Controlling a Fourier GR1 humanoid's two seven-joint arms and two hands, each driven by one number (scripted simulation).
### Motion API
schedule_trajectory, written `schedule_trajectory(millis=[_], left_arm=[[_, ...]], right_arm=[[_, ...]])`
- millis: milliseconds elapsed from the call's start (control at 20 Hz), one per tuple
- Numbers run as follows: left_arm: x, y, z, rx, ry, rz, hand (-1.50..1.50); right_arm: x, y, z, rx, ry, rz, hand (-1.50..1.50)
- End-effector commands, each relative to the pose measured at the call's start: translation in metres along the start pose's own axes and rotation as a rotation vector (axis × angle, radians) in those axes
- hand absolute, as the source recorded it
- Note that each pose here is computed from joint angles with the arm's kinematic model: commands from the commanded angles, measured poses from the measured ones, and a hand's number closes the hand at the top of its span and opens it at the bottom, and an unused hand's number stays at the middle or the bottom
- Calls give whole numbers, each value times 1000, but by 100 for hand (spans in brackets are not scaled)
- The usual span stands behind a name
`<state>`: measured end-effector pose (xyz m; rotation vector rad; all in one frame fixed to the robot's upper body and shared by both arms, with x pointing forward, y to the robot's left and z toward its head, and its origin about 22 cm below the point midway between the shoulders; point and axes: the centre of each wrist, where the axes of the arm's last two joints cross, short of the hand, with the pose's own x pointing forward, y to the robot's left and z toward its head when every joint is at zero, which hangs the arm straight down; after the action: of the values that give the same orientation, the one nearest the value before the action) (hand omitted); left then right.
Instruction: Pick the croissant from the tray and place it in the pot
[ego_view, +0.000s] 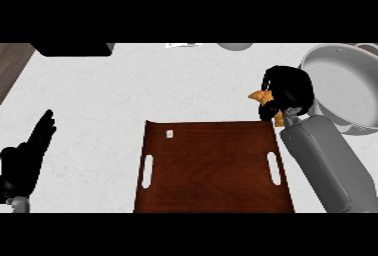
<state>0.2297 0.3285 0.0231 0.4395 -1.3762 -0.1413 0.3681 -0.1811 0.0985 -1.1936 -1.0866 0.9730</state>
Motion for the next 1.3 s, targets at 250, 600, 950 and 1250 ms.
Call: schedule_trajectory(millis=[250,600,950,1250], left_arm=[[0,-5,7,-12,-12,1,0],[4,-3,0,-16,-1,1,0],[-3,0,-6,-8,-11,6,0],[5,-9,-7,-31,-14,-1,0]], right_arm=[[-11,-78,9,-371,83,-174,150],[-48,-96,-17,-435,111,-279,150],[-106,-91,-44,-468,112,-323,150],[-149,-101,-85,-464,140,-292,150]])
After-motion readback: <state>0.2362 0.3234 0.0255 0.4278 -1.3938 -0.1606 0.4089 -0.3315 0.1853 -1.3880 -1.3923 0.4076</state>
